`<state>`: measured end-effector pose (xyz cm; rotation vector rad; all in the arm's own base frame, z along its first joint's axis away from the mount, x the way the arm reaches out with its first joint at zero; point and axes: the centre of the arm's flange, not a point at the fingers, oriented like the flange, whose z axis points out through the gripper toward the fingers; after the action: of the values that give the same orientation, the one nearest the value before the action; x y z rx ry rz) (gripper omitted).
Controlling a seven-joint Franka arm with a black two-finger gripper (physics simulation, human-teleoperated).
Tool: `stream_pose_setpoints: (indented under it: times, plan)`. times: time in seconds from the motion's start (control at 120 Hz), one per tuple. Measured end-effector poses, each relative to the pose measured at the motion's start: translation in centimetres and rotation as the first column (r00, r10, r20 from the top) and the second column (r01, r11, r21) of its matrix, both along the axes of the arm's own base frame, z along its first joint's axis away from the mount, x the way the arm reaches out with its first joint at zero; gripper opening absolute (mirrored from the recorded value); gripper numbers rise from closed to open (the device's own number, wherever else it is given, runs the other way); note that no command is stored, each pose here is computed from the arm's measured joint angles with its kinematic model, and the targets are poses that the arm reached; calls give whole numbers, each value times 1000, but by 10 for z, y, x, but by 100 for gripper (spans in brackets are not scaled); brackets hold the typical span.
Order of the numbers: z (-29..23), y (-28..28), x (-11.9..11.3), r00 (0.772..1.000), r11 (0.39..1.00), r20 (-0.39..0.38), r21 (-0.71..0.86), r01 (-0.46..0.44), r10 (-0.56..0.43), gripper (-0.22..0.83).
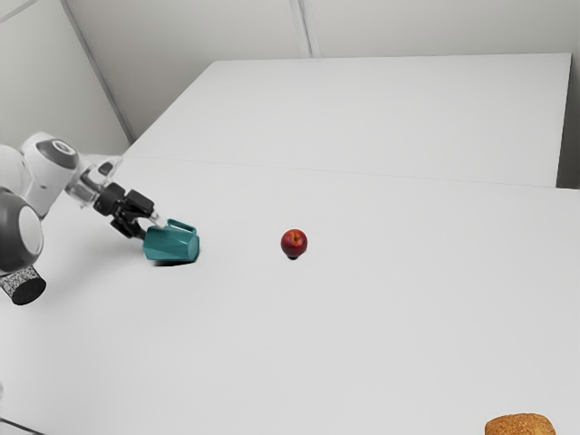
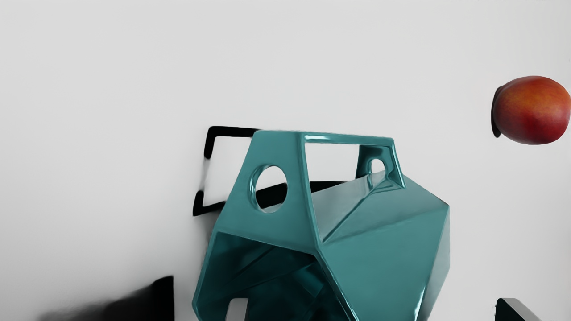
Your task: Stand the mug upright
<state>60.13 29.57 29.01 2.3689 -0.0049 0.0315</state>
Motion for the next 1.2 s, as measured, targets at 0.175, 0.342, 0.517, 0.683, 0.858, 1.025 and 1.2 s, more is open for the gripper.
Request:
stream_pose_setpoints:
  times: [0.175, 0.342, 0.517, 0.683, 0.858, 1.025, 1.2]
  plan:
    - [-11, -5, 2, 999, 999, 33, -53, -2, 4, 53]
    - [-10, -6, 4, 998, 997, 68, -76, -10, 15, 19]
    - [-6, -7, 7, 992, 992, 113, -124, -37, 51, 0]
    - [-4, -14, 11, 986, 983, 145, -176, -54, 80, -11]
    - [-6, -21, 11, 985, 979, 153, -196, -54, 84, -14]
    - [14, -32, 8, 985, 984, 159, -174, -33, 61, -15]
    - [48, -55, 4, 985, 994, 170, -106, 22, -3, -15]
